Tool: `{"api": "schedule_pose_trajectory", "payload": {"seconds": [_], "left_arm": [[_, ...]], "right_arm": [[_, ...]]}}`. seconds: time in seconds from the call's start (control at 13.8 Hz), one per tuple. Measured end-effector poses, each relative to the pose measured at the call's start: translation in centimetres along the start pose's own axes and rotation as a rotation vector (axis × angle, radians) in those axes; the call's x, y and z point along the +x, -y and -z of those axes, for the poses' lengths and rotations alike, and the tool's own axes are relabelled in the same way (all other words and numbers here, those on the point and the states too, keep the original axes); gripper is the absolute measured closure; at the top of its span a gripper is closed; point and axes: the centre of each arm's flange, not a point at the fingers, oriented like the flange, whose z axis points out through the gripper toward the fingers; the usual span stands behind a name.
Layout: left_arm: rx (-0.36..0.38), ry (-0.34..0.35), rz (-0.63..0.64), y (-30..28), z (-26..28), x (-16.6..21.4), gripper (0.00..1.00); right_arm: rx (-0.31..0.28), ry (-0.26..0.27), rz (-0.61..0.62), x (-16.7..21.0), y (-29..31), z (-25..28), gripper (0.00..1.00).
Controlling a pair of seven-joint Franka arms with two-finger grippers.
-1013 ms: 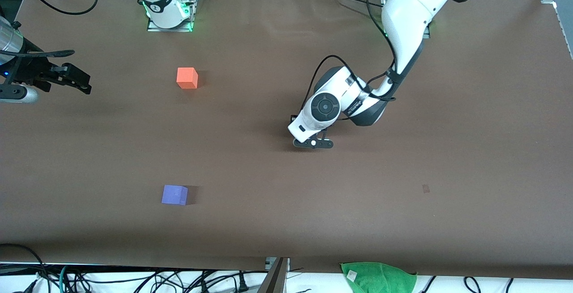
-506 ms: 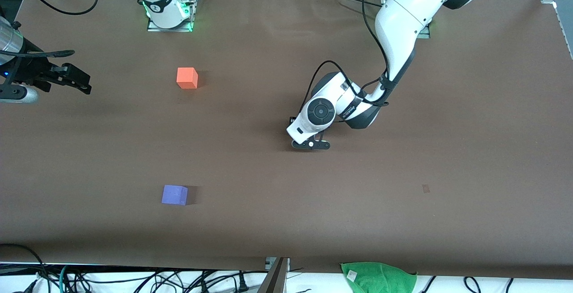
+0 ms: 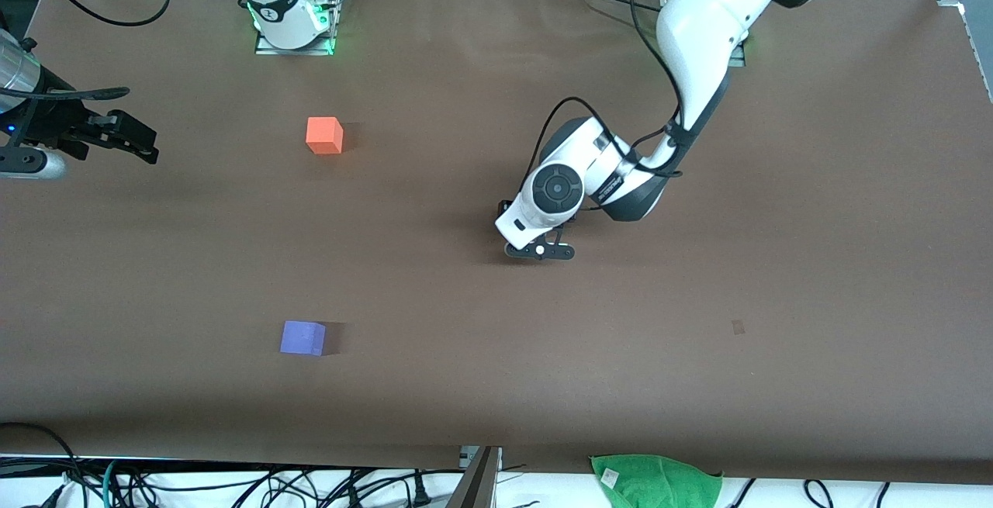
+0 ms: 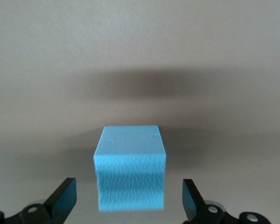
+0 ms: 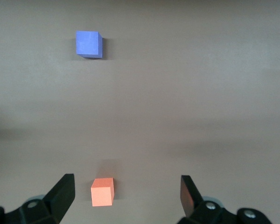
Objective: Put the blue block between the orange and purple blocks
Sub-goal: 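Carry the light blue cube with the left gripper toward the table middle, then lower the cube onto the table and open the left gripper, then retract the left gripper while the right gripper reaches toward the cube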
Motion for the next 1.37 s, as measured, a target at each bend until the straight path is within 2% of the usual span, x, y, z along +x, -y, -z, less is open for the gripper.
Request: {"api": "schedule_pose_trajectory", "payload": {"seconds": [0.22,0.36,0.58,0.72,0.87,1.08,1.37], "left_arm": [[-0.045,-0.041,0.014,0.1,7.9,-1.4,0.00],[-0.037,-0.055,0.036,2.1,13.4,-2.3,0.00],[-0.025,-0.089,0.098,7.2,20.5,-2.9,0.00],[-0.003,-0.081,0.103,12.9,24.4,-2.8,0.00],[0.027,-0.059,0.077,19.5,27.3,-2.6,0.00],[0.115,-0.054,0.048,28.6,30.1,-2.6,0.00],[0.120,-0.078,0.008,33.5,32.3,-3.1,0.00]], "right_arm": [[0.000,0.000,0.000,0.0,0.0,0.0,0.00],[0.000,-0.002,0.000,0.0,0.0,0.0,0.00],[0.002,-0.021,0.001,0.3,0.1,0.1,0.00],[0.003,-0.018,0.003,0.7,0.2,-0.5,0.00],[0.003,-0.008,0.005,1.2,0.4,-1.4,0.00],[0.002,0.006,0.022,1.7,1.3,-2.5,0.00],[0.001,0.035,0.062,2.7,3.8,-5.1,0.00]]}}
